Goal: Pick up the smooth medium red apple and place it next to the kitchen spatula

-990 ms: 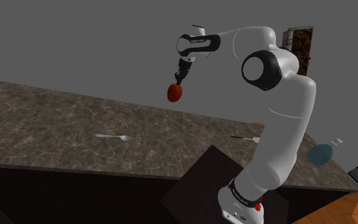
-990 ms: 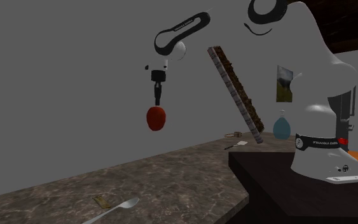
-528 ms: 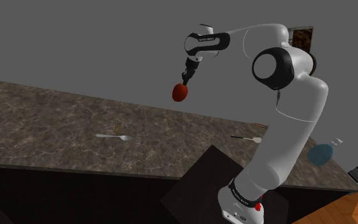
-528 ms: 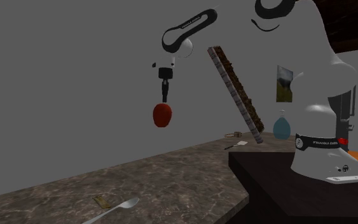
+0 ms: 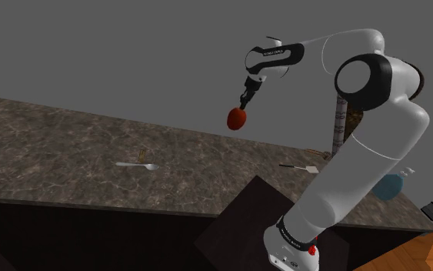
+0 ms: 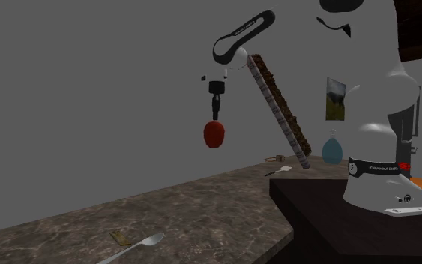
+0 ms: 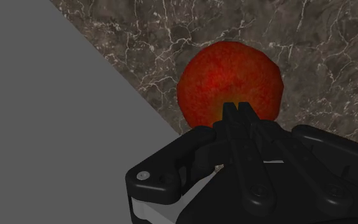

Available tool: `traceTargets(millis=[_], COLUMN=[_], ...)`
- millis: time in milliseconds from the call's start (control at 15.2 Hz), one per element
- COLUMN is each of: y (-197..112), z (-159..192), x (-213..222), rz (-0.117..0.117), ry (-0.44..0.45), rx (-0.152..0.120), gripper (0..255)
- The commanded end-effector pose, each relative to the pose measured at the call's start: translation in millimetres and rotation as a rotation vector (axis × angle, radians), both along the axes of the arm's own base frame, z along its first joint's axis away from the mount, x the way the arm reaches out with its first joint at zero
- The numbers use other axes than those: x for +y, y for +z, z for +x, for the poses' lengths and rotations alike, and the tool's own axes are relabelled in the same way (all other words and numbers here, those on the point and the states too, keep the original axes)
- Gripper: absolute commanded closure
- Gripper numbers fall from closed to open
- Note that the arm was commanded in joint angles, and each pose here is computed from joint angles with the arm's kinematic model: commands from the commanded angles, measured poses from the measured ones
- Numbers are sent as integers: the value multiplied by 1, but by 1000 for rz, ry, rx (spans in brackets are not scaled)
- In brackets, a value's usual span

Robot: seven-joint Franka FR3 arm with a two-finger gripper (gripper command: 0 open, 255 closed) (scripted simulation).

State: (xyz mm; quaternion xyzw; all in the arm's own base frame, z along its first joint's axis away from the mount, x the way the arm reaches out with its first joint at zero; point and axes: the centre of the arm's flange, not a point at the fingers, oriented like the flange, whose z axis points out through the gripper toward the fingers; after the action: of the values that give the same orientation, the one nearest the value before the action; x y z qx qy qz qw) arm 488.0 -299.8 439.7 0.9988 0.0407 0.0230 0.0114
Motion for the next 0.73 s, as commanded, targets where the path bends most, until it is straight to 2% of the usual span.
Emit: traceTargets(millis=[0,660], y=[-1,-1], z=[-24,-144], x=[-11,-66], rz=[1,1], ry=[1,1], rx=[0,0], gripper=[255,255])
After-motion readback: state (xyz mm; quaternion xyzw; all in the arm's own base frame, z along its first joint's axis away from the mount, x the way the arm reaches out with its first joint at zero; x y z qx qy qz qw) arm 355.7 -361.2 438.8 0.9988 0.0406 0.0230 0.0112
